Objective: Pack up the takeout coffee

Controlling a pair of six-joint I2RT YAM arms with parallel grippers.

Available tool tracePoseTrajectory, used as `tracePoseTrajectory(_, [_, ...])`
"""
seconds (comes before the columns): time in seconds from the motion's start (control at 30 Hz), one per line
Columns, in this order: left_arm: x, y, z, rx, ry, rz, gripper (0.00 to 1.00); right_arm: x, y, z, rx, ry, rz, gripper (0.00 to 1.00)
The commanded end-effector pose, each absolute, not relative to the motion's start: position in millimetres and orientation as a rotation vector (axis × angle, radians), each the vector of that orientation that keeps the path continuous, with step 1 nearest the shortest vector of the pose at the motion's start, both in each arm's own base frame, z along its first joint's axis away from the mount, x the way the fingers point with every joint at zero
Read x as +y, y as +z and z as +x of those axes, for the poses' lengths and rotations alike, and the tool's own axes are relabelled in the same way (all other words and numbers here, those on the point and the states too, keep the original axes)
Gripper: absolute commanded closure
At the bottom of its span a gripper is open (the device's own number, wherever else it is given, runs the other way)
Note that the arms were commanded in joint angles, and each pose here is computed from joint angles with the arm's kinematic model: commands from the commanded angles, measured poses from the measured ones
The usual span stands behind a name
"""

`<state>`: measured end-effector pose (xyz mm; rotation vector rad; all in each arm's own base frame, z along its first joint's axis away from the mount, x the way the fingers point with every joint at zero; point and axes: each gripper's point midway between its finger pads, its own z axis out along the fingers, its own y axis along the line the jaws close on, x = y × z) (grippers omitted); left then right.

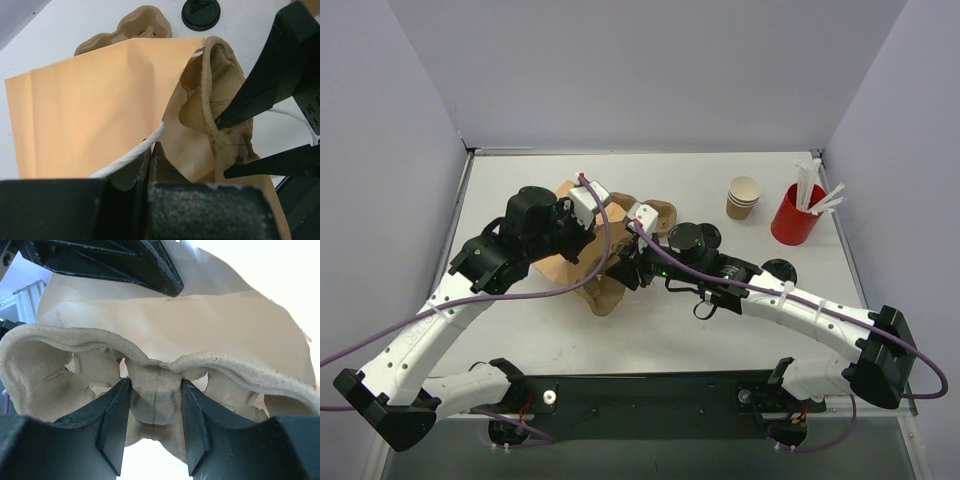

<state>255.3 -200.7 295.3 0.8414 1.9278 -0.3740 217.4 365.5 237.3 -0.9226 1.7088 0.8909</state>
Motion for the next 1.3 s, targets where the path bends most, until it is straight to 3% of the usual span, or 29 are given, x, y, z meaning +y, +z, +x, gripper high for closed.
tracePoseTrajectory(0.0, [-221.2, 338.5, 230.1, 1.79, -0.568, 0.911, 1.0, 363.5, 267.9, 227.6, 1.638, 0.841, -0.891, 0.73])
tracePoseTrajectory(0.33, [-224.3, 333.6, 211.4, 1.807, -0.638, 0.995, 1.0, 355.4, 269.0, 231.1, 1.642, 0.783, -0.887, 0.73])
tracePoseTrajectory(0.63, [-235.1, 348.3, 223.2, 1.774, -0.699, 0.862, 1.0, 367.0, 264.1, 218.1, 1.645, 0.811, -0.95, 0.73])
tracePoseTrajectory(1.27, [-257.6, 321.0, 213.1, 1.871, -0.855, 0.924, 1.0, 363.4, 270.1, 210.3, 1.615, 0.629, -1.075, 0.73])
